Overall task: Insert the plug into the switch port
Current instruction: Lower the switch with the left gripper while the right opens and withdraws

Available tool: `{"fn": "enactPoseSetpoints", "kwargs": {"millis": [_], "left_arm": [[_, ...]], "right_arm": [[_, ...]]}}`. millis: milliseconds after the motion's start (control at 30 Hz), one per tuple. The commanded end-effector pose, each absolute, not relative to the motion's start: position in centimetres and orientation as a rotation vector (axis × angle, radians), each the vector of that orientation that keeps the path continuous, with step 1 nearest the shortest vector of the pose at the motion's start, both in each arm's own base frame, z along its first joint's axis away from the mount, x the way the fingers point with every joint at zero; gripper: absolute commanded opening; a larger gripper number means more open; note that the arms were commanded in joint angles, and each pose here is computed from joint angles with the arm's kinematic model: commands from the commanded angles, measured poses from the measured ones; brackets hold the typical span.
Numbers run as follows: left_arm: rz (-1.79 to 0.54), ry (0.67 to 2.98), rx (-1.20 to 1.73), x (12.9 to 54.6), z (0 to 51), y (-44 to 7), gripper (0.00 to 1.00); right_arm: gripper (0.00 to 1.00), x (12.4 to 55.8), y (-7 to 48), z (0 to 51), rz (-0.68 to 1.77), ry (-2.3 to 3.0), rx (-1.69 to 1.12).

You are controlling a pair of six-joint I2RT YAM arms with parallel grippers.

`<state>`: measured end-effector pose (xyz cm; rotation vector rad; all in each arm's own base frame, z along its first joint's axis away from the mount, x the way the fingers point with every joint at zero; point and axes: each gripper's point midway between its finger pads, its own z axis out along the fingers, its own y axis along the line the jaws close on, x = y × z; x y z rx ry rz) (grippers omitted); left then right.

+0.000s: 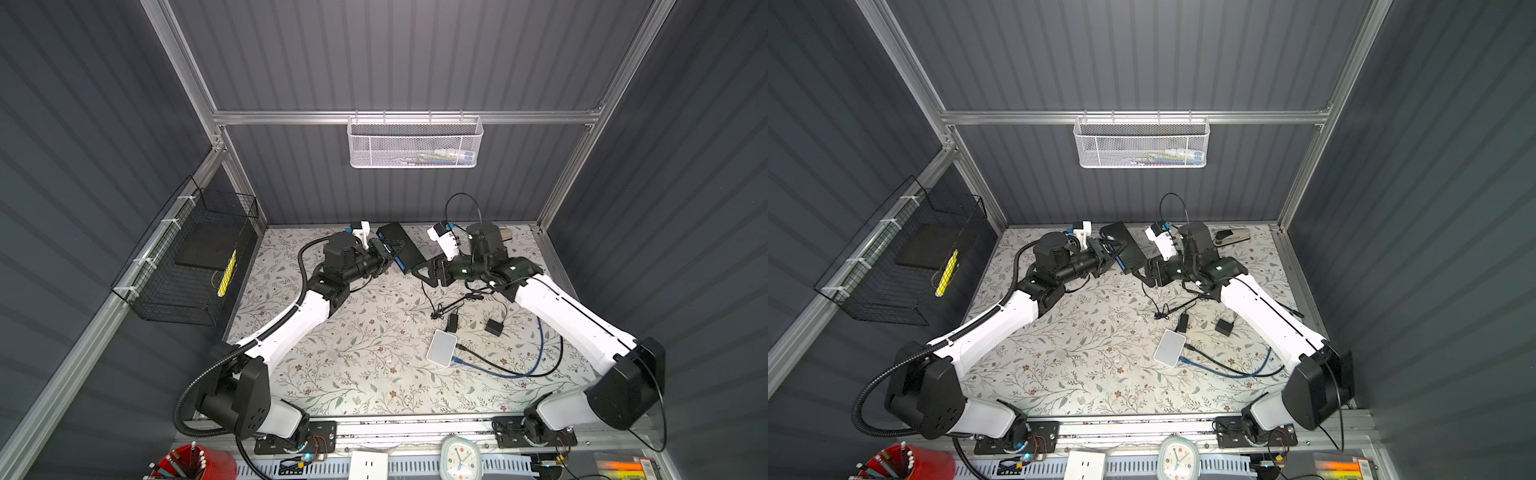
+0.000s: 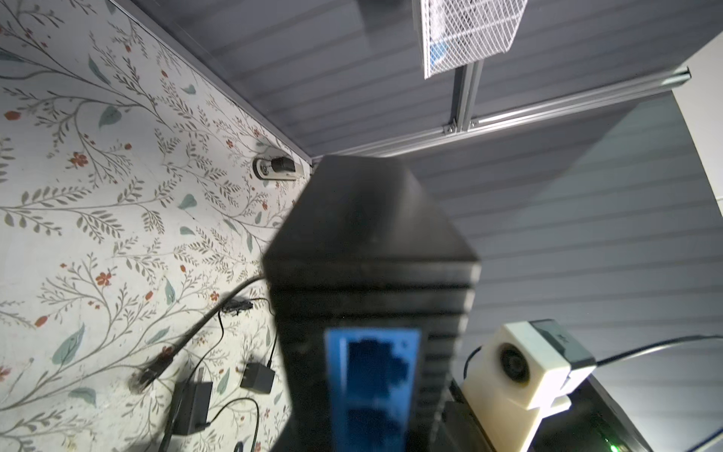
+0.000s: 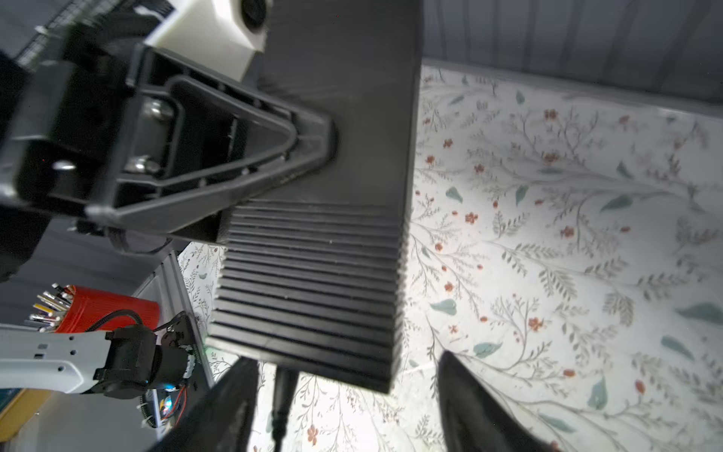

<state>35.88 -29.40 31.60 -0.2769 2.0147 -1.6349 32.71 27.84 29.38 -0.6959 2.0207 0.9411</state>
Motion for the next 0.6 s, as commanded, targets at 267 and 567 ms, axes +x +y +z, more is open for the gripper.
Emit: {"fn": "enactPoseSetpoints", "kwargs": {"millis": [267,567], "left_arm": [[-1.729,1.906,-0.118,34.3,33.5,-29.9,0.0],[-1.426,1.889,-0.576,36.4,26.8,-24.3,0.0]], "right_arm": [[0.74,31.7,24.8,39.4,1.567,1.547,-0.439],[0.99,34.9,21.4,29.7,1.235,2.037,-0.116]]}}
